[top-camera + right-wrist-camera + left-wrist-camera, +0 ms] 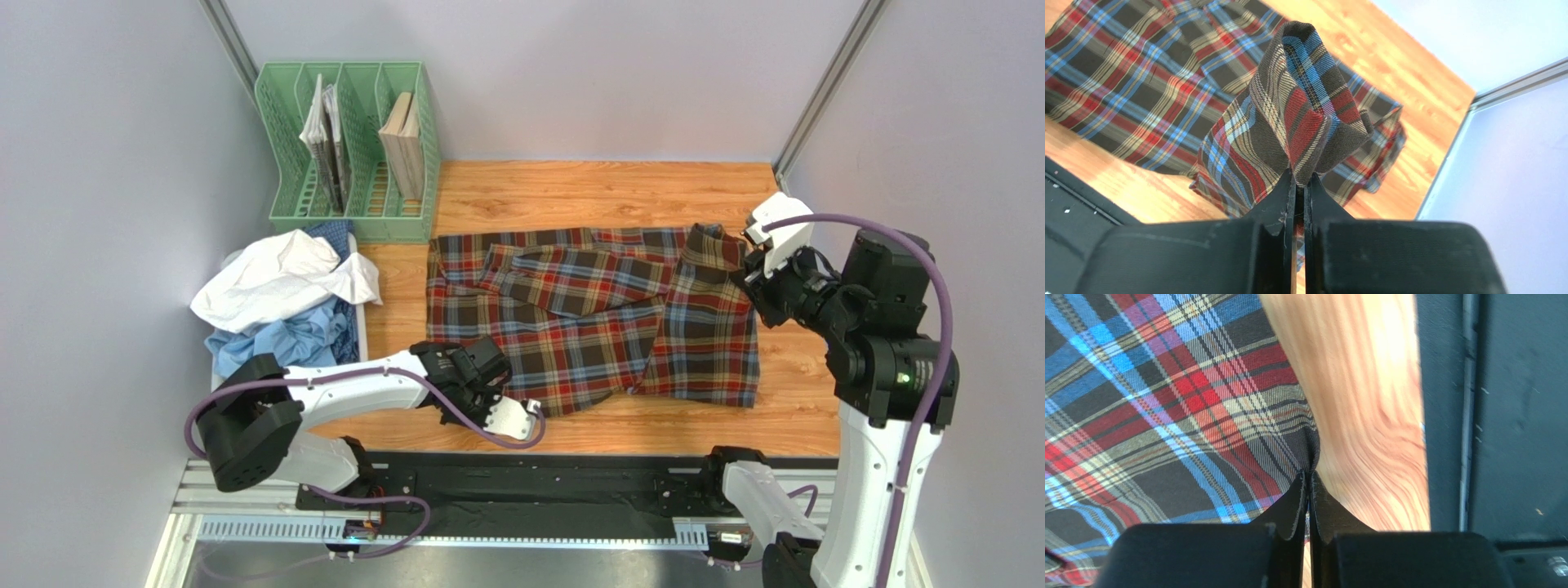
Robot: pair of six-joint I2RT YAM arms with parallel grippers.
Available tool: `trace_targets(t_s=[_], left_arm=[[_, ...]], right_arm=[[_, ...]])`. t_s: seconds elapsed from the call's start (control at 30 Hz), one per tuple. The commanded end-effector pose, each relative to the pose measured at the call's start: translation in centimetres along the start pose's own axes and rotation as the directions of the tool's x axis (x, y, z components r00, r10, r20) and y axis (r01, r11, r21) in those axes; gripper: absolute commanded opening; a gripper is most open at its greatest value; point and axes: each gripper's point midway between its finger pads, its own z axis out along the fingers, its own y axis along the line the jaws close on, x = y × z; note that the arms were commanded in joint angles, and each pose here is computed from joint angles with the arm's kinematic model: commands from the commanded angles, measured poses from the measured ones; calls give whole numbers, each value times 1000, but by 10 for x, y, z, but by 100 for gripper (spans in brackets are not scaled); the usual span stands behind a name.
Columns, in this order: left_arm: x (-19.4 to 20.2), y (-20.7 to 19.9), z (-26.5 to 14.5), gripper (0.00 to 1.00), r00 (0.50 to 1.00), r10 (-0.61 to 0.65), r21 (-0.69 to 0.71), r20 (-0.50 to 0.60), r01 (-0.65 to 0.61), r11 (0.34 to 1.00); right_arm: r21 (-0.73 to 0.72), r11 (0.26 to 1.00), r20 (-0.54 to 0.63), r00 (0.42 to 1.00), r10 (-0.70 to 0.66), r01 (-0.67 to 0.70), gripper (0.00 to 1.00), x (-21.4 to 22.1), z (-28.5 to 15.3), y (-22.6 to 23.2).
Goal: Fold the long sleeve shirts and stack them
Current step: Fold the shirt
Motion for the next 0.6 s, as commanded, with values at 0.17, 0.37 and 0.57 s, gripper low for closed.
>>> trace_targets(t_s=[0.17, 0.37, 0.57], left_arm=[[6, -36, -39, 0, 997, 54, 71, 56, -58, 996], [7, -9, -56, 0, 996, -19, 14, 82, 18, 1000], [5, 41, -87, 0, 989, -84, -69, 118, 92, 993]], right_arm=[[133, 987, 177, 977, -118, 95, 0, -53, -40, -8], [147, 979, 219, 961, -169, 139, 0, -81, -25, -33], [107, 974, 259, 940, -222, 201, 0, -106, 7, -57]])
